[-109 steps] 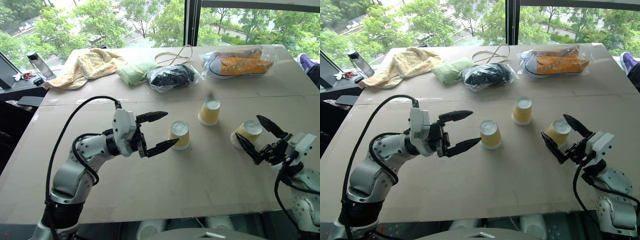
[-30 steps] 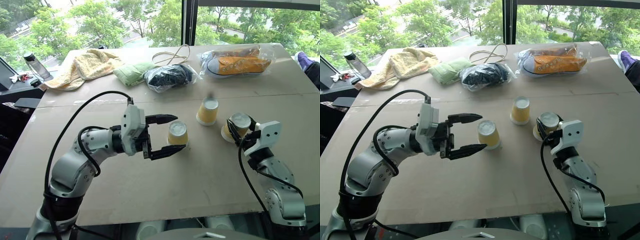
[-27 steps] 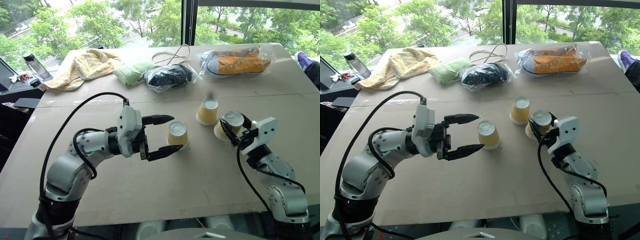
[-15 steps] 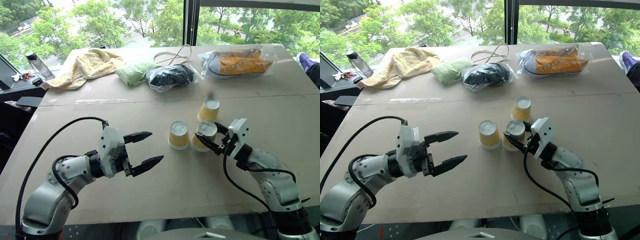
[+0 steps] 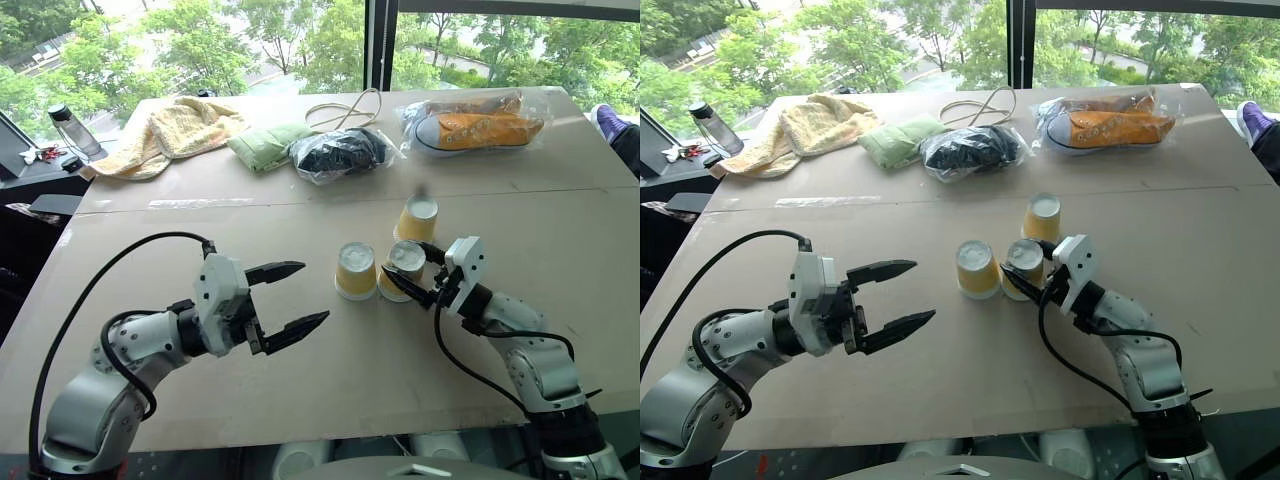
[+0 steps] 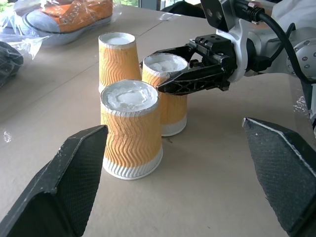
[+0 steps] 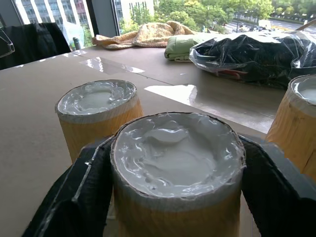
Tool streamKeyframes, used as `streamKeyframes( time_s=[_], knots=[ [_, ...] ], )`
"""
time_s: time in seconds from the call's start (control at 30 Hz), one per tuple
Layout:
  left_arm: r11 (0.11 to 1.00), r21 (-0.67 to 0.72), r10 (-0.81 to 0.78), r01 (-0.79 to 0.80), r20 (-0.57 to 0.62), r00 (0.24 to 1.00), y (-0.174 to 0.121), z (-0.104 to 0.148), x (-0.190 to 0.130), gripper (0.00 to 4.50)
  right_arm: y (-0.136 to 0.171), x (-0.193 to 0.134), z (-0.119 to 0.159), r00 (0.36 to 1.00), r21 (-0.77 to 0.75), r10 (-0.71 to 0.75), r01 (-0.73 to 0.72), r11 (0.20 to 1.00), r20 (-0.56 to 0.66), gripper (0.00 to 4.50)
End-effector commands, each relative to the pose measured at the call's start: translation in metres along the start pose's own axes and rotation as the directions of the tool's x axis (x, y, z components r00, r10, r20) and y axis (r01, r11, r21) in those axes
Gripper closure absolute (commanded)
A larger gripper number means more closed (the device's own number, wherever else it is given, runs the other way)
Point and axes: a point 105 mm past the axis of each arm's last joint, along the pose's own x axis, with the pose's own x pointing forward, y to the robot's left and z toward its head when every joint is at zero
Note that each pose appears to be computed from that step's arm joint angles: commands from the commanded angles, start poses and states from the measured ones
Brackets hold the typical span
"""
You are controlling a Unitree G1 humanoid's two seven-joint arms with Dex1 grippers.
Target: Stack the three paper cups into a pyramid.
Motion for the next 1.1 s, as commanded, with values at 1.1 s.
streamKeyframes(
  time_s=[1.1],
  knots=[
    [0.998,0.048,-0.045,0.042,0.062,0.997,0.027,0.062,0.010,0.00,-0.083,0.016,0.061,0.997,-0.085,0.039,-0.045,0.995,-0.065,0.03]
  ],
)
